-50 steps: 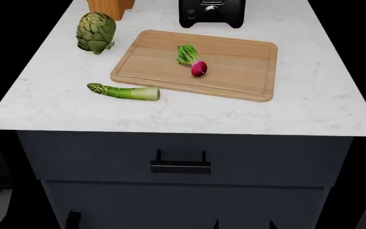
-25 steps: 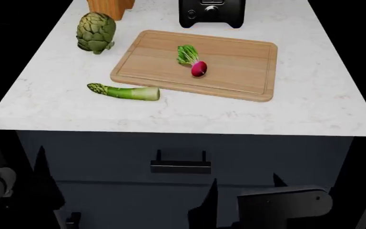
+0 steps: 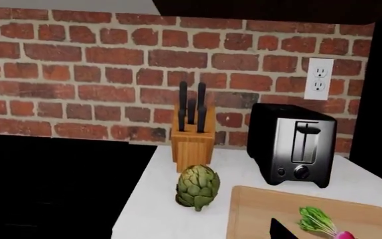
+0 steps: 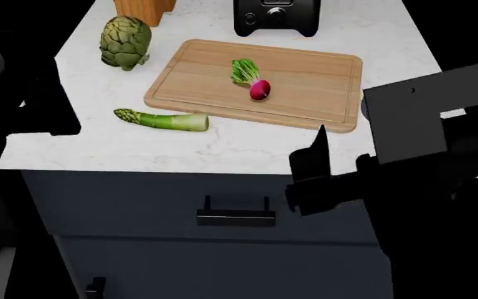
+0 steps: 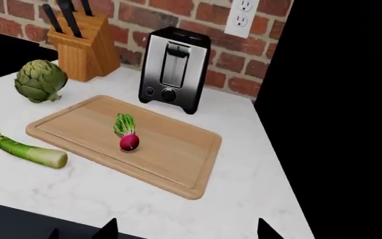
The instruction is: Clear the non-vegetable object off the cutting board and place the vegetables onto it.
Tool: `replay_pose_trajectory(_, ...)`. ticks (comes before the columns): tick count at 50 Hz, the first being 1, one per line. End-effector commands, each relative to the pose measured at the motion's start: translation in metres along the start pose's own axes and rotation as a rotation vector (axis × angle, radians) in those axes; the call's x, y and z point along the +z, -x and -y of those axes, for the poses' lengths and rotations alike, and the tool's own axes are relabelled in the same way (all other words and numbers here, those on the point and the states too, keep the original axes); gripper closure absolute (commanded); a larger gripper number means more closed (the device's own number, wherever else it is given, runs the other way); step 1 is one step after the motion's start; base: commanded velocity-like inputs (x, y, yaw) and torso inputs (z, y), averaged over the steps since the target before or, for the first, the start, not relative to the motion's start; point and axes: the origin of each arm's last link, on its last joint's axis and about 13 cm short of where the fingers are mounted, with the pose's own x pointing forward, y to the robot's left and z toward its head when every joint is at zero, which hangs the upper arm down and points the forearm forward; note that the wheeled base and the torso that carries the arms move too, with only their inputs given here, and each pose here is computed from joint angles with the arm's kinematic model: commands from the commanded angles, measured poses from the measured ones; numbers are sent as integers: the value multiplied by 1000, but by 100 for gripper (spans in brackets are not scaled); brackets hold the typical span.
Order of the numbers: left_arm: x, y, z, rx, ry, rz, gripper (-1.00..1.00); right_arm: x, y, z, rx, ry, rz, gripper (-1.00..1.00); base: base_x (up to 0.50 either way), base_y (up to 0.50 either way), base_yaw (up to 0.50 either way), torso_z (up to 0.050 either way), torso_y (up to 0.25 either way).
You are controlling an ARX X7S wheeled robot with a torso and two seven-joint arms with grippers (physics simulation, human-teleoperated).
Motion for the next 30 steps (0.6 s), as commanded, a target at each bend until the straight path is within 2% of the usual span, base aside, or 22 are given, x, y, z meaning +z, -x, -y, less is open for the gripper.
replay_pose_trajectory(1, 40, -31, 2, -61, -15, -24, -100, 52, 6, 32, -13, 43, -33, -100, 0, 0, 0, 0, 0)
replay_pose_trajectory(8, 71, -48, 3, -62, -27, 12, -100, 89, 2, 51, -24, 26, -13, -100, 0, 0, 0, 0, 0)
replay_pose_trajectory(10, 79, -55, 2, -34, -25, 36, -100, 100, 4, 56, -16, 28, -3, -100, 0, 0, 0, 0, 0)
replay_pose_trajectory(11, 80, -56, 3, -32, -59, 72, -100, 103, 4, 58, -20, 30, -2, -100, 0, 0, 0, 0, 0)
replay_pose_trajectory(14, 85, -58, 3, -43, -33, 40, -100, 115, 9, 65, -22, 14, 20, -100, 0, 0, 0, 0, 0)
replay_pose_trajectory(20, 98, -54, 5, -58, -10, 64, -100, 121, 13, 68, -19, 22, 26, -100, 441, 0, 0, 0, 0)
replay_pose_trajectory(30, 94, -54, 1, -69, -24, 61, -100, 118, 12, 66, -20, 19, 17, -100, 500, 0, 0, 0, 0)
